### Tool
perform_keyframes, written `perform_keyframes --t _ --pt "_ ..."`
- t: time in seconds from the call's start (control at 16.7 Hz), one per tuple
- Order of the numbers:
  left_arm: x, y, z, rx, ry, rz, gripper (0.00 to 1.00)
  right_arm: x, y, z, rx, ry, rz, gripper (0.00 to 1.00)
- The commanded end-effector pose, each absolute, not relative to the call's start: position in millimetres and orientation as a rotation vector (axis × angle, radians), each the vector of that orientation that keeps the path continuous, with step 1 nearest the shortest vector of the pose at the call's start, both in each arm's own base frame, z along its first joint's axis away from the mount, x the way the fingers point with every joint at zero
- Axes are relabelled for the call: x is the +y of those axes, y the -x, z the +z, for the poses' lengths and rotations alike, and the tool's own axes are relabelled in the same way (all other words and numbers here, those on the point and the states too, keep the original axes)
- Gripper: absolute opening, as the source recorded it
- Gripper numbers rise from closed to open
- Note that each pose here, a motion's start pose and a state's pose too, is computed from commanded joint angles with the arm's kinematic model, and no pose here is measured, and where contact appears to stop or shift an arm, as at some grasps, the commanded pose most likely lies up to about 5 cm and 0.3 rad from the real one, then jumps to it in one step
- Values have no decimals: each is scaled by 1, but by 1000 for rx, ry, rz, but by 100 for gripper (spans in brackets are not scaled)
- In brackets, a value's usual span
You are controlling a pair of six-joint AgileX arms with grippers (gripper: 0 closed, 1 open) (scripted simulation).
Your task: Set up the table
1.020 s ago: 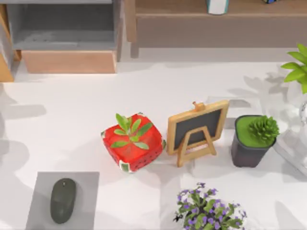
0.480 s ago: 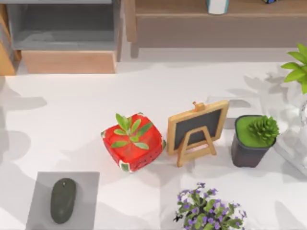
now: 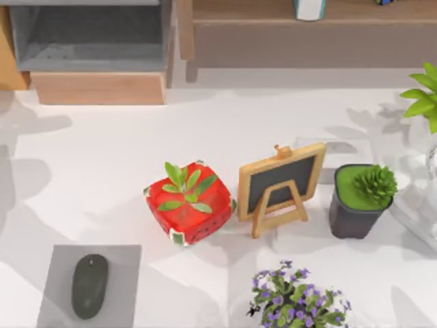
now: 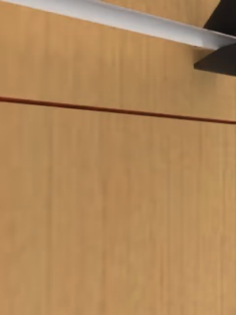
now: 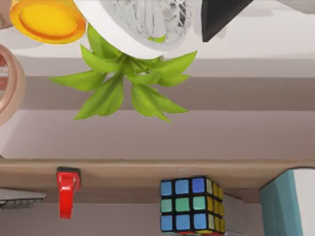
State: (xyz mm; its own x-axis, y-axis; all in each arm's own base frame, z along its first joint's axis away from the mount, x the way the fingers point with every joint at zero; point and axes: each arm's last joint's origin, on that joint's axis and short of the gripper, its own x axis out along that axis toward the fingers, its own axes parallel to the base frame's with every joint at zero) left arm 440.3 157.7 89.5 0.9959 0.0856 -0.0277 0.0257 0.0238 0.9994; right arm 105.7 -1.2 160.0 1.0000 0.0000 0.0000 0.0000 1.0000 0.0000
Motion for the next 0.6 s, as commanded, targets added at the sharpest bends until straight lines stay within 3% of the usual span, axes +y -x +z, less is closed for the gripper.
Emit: perform_keyframes --t 0.12,0.6 --pt "158 -440 90 88 -1547 46 0 -1 -106 160 0 0 0 100" --pt "158 -440 90 88 -1547 46 60 -1 -106 160 0 0 0 100"
